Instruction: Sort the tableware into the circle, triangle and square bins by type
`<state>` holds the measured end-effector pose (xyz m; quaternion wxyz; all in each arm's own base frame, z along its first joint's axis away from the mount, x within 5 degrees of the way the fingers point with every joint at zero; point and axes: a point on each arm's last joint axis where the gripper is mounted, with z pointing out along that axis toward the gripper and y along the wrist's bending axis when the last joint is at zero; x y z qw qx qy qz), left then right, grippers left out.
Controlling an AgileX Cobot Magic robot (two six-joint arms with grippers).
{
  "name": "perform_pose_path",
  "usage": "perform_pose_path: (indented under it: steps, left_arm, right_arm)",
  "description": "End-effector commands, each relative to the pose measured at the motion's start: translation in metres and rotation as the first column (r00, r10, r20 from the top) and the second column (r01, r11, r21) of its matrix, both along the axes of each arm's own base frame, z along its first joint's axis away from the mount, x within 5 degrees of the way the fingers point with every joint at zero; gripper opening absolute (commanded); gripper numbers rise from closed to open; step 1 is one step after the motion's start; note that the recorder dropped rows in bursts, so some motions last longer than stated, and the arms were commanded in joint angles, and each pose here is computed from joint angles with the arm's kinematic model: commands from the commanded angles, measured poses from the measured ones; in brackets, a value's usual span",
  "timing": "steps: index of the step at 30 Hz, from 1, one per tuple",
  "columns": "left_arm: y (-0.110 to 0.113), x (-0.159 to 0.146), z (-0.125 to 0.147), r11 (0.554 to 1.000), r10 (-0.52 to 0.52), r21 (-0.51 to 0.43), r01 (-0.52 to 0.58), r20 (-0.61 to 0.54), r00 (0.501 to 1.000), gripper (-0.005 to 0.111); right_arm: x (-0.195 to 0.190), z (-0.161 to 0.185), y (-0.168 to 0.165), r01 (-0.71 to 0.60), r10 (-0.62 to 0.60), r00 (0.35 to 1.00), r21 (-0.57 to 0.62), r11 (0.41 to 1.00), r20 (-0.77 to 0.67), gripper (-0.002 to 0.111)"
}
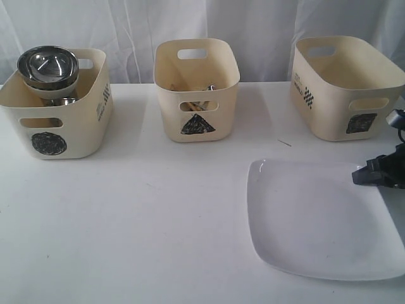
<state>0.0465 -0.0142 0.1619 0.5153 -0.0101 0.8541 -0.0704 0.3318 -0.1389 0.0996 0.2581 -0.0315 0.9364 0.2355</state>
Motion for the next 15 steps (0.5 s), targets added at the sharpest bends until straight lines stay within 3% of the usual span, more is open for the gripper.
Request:
perform_pose_path:
  steps: [1,7,15]
  left_arm:
    - [-0.001,-0.001,-0.004,1.000,-0.010,-0.011,0.010,-0.018,1.000,0.000]
    - [-0.001,-0.001,-0.004,1.000,-0.010,-0.011,0.010,-0.018,1.000,0.000]
    - [-0.001,-0.001,-0.004,1.000,-0.010,-0.011,0.010,-0.018,1.000,0.000]
  right_arm:
    - [-0.009,-0.010,0.012,-0.121,0.124,0.992,0.069,0.990,-0.035,0.000]
    - [-0.016,0.009,0.027,-0.173,0.192,0.981,0.277,0.945,-0.040,0.000]
    - [-0.018,0.033,0.033,-0.136,0.166,0.985,0.348,0.927,-0.056,0.000]
